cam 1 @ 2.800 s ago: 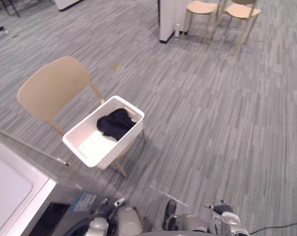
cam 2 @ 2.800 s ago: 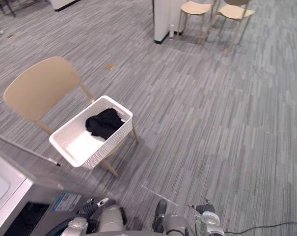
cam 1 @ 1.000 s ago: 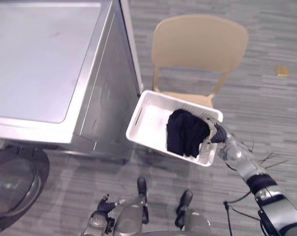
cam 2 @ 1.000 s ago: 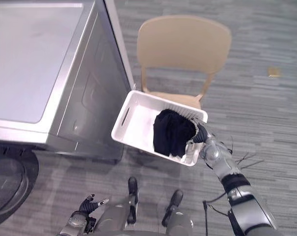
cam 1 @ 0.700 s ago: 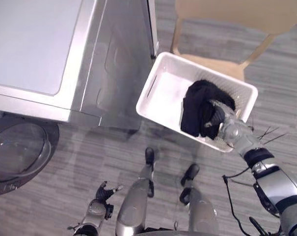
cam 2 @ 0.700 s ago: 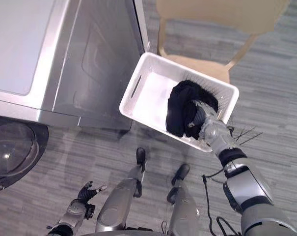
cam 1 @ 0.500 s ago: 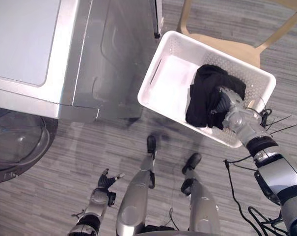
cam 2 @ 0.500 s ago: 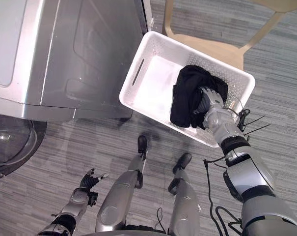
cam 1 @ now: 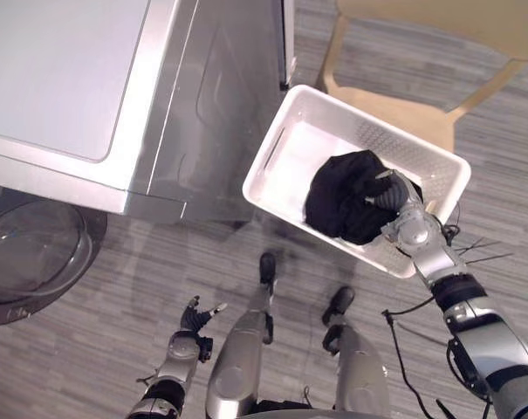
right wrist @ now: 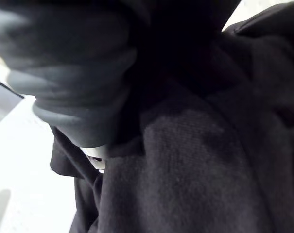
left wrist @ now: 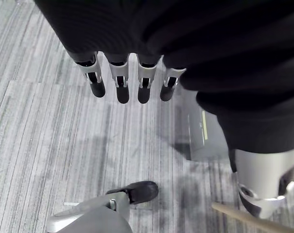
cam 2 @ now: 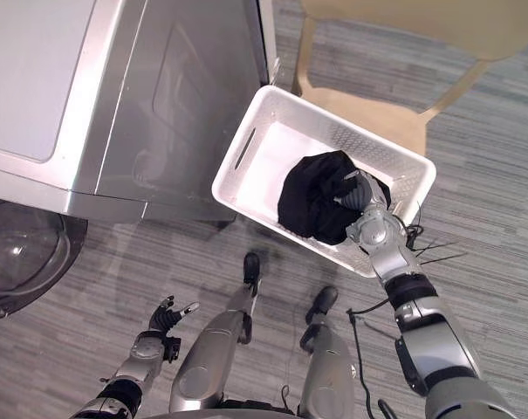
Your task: Pick up the laundry basket with both hands and put the clothes into the washing machine.
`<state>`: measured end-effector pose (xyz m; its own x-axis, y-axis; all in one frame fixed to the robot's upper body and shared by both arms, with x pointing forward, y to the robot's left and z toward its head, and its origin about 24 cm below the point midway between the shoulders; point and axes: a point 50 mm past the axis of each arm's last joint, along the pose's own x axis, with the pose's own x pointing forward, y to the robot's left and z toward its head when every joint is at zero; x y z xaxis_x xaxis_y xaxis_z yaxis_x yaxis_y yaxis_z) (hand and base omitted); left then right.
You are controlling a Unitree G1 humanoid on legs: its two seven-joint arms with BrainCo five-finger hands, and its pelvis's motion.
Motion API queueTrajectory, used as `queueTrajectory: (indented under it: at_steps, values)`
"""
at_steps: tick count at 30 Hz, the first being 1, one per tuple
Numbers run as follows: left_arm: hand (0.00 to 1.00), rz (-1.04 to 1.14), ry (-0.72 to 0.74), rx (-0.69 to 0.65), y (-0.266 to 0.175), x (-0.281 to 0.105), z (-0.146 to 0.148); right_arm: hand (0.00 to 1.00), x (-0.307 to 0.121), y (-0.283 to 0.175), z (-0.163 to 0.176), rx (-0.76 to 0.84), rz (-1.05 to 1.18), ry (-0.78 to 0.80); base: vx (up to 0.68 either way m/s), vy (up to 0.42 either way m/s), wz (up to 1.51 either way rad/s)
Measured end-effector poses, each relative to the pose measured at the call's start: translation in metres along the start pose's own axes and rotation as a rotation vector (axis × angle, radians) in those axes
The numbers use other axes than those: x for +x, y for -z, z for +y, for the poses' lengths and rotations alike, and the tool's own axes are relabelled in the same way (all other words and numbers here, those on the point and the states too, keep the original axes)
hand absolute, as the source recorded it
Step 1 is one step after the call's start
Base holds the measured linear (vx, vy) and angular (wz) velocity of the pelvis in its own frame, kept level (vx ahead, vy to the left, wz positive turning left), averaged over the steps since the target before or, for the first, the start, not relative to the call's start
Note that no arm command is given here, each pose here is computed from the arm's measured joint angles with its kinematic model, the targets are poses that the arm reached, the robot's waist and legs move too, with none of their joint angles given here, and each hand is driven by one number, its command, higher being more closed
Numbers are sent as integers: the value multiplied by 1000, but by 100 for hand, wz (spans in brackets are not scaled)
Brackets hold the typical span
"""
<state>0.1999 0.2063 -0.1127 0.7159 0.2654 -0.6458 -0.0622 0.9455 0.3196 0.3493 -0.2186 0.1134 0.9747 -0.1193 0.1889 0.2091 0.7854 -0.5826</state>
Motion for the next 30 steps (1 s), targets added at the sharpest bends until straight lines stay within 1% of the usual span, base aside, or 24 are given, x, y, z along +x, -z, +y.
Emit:
queueTrajectory:
  at_steps: [1,2,4,5,7,12,14,17,20,24,27,30]
  values:
    - [0,9,-4,-5,2,0,1,100,-3,-1,2,45,0,12,0,0,0]
    - [0,37,-16,-6,10,-2,4,100,-15,1,10,153,14,30,0,0,0]
    - [0,72,-20,3,22,-6,6,100,-29,6,20,261,41,34,0,0,0]
    - [0,103,-24,4,32,-10,7,100,-39,7,26,352,55,45,14,3,-4]
    - [0,150,-38,-8,46,-15,10,100,-54,5,34,474,55,56,5,2,-8]
    - [0,256,-61,-34,76,-29,14,100,-72,-3,40,659,24,65,-3,6,-4]
    - [0,286,-53,-38,86,-34,11,100,-76,-6,39,696,6,48,0,0,0]
    - [0,335,-51,-34,101,-43,10,100,-80,-14,49,761,-11,-7,40,13,-15]
    - [0,349,-48,-30,106,-47,10,100,-82,-25,55,816,-53,-57,42,21,0]
    - [0,301,-48,-27,95,-41,11,100,-87,-26,43,832,-90,-11,52,1,93]
    - [0,220,-48,-46,77,-36,9,100,-85,-41,39,851,-154,-5,-53,-186,126]
    - [0,91,-59,-147,49,-36,-3,100,-79,-62,42,857,-227,-38,-227,-286,79]
